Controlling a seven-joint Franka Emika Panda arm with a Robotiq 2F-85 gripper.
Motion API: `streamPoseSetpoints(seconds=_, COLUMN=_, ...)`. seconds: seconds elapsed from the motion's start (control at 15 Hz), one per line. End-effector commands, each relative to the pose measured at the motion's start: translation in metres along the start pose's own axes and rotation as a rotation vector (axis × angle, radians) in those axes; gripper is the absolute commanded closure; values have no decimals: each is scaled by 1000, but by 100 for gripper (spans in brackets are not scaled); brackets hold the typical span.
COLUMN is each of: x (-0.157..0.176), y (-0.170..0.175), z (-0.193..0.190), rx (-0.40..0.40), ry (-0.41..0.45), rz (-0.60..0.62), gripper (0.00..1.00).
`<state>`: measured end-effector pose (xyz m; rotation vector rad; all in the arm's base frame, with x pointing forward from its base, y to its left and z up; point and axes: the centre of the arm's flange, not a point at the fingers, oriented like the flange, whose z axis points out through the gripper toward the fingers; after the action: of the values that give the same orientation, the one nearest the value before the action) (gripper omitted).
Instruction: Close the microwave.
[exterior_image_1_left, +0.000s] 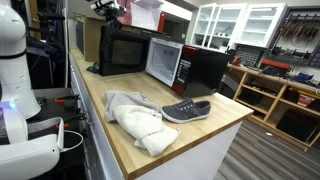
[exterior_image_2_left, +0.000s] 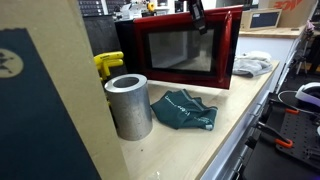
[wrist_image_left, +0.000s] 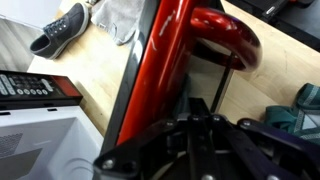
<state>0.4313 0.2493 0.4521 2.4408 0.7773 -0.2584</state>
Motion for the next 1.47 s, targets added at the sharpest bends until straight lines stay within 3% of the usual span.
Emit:
streamPoseSetpoints(seconds=0.0, x=-25, y=16, z=21, rx=-71, ry=79, rz=-63, gripper=100)
streamPoseSetpoints(seconds=0.53, x=-19, y=59, z=38, rx=-228, ry=227, rz=-244, gripper=100)
streamPoseSetpoints(seconds=0.87, x=-17, y=72, z=61, rx=-307, ry=265, rz=-349, gripper=100)
streamPoseSetpoints(seconds=1.13, x=-14, y=99, z=101, rx=-462, ry=251, rz=-417, gripper=100)
streamPoseSetpoints(seconds=1.4, x=-4, y=134, z=139, rx=-626, ry=292, rz=-483, gripper=100)
